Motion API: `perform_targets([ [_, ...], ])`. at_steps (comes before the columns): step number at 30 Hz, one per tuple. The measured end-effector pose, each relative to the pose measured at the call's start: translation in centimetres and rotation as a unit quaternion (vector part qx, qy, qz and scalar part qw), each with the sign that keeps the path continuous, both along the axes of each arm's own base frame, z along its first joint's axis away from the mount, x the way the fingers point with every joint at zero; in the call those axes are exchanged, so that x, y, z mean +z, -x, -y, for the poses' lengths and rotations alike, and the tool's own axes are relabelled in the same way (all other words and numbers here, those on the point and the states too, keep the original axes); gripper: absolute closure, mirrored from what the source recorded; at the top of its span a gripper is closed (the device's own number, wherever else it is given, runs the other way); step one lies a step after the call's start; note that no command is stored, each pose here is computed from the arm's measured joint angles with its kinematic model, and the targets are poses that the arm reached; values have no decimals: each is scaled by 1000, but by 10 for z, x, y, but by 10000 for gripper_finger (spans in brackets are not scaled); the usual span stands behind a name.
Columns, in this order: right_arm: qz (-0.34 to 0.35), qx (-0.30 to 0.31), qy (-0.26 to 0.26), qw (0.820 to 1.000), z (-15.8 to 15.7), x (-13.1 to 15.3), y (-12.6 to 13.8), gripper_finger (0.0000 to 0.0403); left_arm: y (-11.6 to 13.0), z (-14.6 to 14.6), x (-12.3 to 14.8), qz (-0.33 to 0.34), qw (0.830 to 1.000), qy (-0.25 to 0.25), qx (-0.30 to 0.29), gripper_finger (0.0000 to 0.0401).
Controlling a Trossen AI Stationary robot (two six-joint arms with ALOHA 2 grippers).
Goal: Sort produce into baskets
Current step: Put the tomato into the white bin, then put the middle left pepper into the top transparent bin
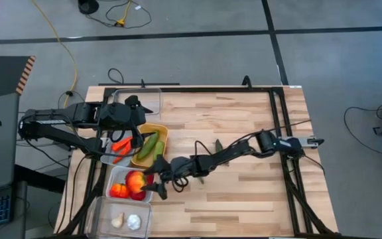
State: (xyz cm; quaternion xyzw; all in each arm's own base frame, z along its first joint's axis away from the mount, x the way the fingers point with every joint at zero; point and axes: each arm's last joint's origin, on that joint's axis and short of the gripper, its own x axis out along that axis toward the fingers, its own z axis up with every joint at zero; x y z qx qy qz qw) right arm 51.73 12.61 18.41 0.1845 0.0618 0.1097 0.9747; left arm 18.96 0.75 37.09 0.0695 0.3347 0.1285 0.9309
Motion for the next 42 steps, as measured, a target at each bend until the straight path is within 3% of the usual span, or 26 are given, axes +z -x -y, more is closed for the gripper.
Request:
perform_targets([
  [13,-10,0,-14,1000,-2,-10,-8,33,0,0,0,1,1000,0,0,24],
  [18,0,4,18,1000,-2,-9,-8,23,0,0,0,1,1000,0,0,24],
  [25,1,5,21,1000,-2,-9,-8,5,0,0,0,1,1000,1,0,24],
  [32,-18,22,-6,1000,6,-7,-8,12,0,1,0,6,1000,20,2,24],
  [38,-55,67,48,995,20,36,5,14,-1,2,0,6,999,40,-19,24],
  [42,-146,38,127,980,24,61,29,14,-1,2,0,8,999,46,-13,24],
])
